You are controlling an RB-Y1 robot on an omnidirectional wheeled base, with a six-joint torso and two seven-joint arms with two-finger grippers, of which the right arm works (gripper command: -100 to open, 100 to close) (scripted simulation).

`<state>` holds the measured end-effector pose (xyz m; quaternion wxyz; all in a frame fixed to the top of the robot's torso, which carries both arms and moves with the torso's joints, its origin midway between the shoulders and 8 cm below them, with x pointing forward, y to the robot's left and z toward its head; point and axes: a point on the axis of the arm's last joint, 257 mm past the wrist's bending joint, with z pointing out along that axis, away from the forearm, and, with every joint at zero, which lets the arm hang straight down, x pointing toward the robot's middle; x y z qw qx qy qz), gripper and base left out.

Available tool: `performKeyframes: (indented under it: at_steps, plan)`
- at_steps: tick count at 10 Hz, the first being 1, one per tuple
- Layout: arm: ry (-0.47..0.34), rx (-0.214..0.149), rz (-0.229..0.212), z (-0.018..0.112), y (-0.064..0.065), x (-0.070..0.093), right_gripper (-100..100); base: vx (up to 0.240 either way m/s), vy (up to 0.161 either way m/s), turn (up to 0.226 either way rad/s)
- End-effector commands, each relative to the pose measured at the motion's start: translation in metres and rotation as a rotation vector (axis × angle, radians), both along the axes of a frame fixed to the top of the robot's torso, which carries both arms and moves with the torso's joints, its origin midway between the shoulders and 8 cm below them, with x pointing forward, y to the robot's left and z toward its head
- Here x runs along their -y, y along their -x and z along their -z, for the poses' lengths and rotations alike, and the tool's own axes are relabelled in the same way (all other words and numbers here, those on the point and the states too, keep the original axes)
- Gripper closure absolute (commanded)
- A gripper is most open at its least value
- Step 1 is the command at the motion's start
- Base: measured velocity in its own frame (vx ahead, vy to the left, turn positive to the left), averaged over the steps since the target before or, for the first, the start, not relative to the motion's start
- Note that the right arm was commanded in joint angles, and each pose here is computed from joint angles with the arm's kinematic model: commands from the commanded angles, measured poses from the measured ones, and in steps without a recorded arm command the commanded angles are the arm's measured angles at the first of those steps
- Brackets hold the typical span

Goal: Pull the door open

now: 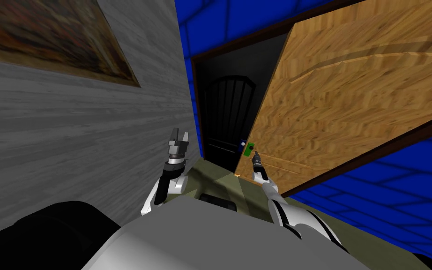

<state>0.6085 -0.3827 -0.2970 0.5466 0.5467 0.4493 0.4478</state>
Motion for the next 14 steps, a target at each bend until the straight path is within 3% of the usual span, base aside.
performKeyframes:
  at_steps: [1, 2, 4, 5, 6, 7, 10, 14]
  plan:
    - [0.007, -0.022, 0.039, 0.011, 0.013, 0.027, -100, -0.019, -0.076, -0.205]
    - [0.003, -0.057, 0.046, 0.026, 0.019, 0.028, -100, -0.02, -0.091, -0.097]
    - [0.007, -0.022, 0.039, 0.011, 0.013, 0.027, -100, -0.006, -0.031, 0.014]
    - [0.015, -0.043, 0.082, 0.02, 0.028, 0.055, -100, 0.042, -0.089, -0.163]
    - [0.013, -0.062, 0.086, 0.029, 0.032, 0.056, -100, 0.057, -0.101, -0.127]
    - [0.007, -0.103, 0.095, 0.048, 0.042, 0.058, -100, 0.044, -0.047, 0.007]
    - [0.015, -0.043, 0.082, 0.02, 0.028, 0.055, -100, 0.004, 0.001, 0.005]
    - [0.015, -0.041, 0.085, 0.019, 0.028, 0.056, -100, 0.083, -0.024, 0.01]
